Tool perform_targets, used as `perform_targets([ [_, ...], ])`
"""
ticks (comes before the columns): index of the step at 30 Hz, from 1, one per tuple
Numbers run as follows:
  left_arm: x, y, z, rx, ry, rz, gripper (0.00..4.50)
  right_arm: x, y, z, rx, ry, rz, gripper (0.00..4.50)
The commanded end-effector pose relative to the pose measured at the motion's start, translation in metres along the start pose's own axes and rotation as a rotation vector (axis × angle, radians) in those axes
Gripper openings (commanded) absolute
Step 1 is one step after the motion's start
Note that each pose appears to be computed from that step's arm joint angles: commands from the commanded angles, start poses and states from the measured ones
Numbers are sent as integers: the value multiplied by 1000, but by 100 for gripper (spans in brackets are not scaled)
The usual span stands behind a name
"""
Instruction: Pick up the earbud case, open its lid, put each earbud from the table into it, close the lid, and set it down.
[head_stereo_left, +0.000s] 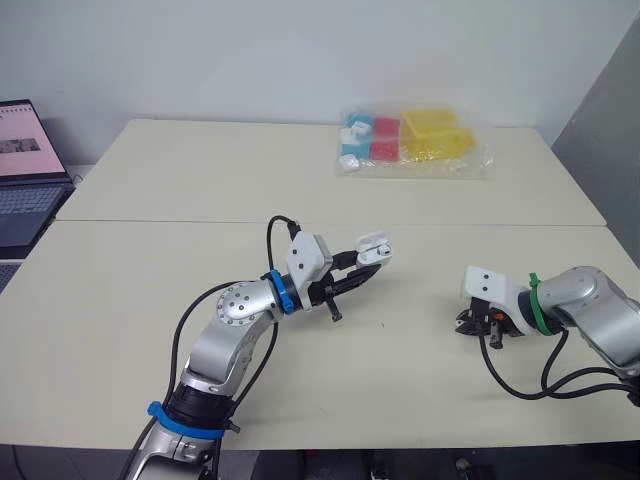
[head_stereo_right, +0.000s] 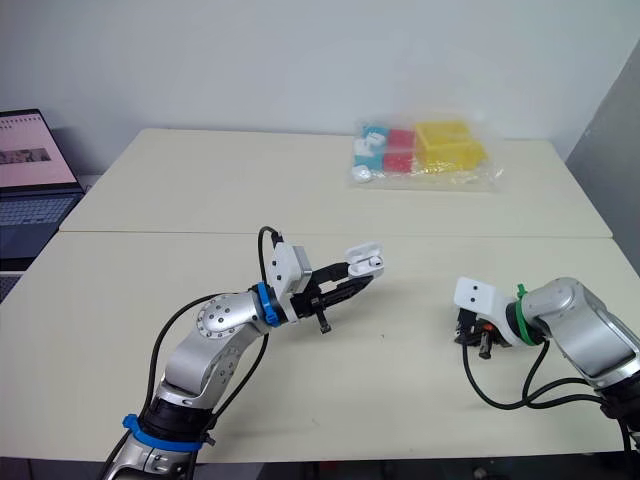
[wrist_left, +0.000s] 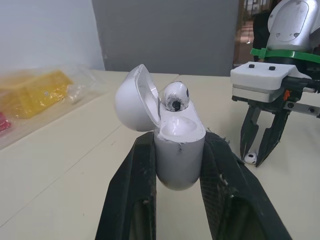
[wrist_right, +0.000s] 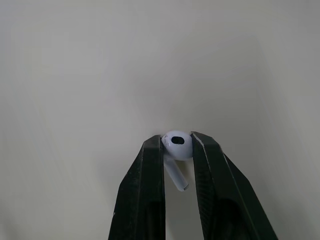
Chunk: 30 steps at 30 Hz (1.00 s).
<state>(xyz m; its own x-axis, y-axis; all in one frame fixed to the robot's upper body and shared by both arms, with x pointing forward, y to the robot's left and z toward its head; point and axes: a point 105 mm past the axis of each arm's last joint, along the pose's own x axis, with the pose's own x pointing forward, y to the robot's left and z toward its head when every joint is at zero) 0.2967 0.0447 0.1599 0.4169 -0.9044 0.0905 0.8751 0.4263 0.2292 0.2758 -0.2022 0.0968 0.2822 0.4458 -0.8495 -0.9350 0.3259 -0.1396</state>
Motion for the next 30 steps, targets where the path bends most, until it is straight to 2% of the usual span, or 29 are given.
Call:
perform_targets([
  [1, 1, -5, 14, 45, -44, -15, 79, -16, 3, -11, -54, 59, 41, 40],
  [6, -1, -6, 14, 45, -40, -12, 79, -26, -1, -32, -111, 146, 60, 40],
  [14, -3, -6, 13, 50, -35, -4, 79, -27, -7, -33, -119, 129, 60, 40],
  [18, -3, -6, 13, 52, -33, -2, 79, -27, -7, -36, -139, 143, 62, 179],
  [23, -5, -8, 12, 47, -29, 2, 79, -35, -14, -19, -121, 77, 9, 359],
  [29, -7, -10, 12, 43, -28, 16, 79, -56, -7, -3, -109, 41, -28, 361],
  [30, -7, -10, 11, 43, -25, 20, 79, -58, -7, -6, -115, 89, -59, 361],
])
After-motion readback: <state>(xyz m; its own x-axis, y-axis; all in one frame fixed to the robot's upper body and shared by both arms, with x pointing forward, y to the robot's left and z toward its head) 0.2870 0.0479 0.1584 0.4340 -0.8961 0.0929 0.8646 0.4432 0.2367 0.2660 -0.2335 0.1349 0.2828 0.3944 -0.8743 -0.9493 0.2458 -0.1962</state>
